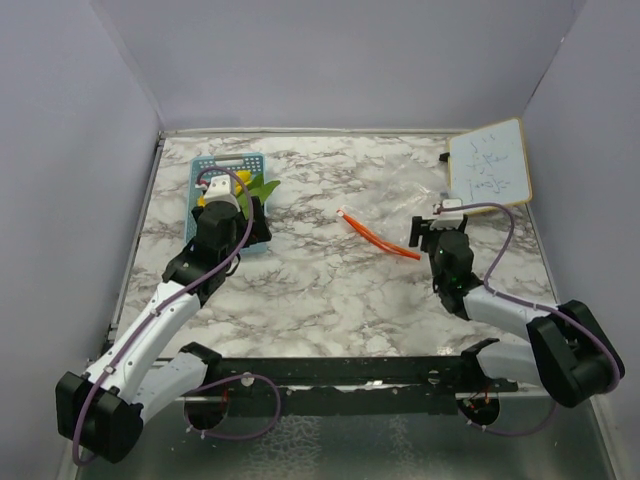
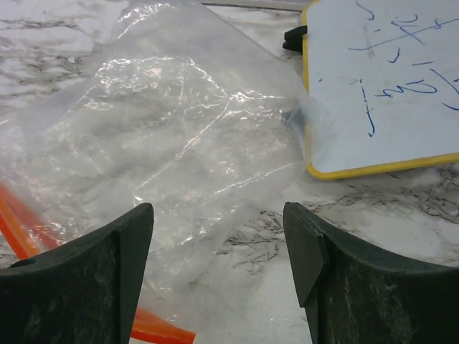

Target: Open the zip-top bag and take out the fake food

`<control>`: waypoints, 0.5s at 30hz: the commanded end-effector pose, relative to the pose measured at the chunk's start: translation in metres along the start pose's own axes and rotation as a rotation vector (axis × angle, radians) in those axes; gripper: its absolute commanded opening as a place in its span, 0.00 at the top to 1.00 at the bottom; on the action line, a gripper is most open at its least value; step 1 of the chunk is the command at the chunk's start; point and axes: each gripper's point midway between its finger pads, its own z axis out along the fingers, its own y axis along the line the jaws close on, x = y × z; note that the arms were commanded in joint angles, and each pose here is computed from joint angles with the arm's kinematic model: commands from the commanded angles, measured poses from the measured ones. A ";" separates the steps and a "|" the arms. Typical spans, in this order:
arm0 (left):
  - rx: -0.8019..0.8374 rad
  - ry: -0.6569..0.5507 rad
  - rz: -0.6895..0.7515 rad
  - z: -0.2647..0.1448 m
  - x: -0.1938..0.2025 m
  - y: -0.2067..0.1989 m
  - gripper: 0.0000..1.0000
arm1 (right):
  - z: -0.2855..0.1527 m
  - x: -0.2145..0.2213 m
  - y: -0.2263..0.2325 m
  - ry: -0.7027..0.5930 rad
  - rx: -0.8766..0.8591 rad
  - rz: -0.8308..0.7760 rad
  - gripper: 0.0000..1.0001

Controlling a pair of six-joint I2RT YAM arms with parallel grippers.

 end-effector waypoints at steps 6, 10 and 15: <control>-0.005 -0.021 0.004 -0.005 -0.005 0.004 0.01 | 0.015 -0.018 0.011 0.003 -0.020 0.109 0.13; -0.003 0.005 0.011 -0.002 0.001 0.003 0.01 | 0.021 -0.007 0.013 0.093 0.014 0.150 0.09; -0.003 -0.010 0.016 -0.005 -0.003 0.004 0.01 | 0.023 0.000 0.014 0.119 0.014 0.141 0.09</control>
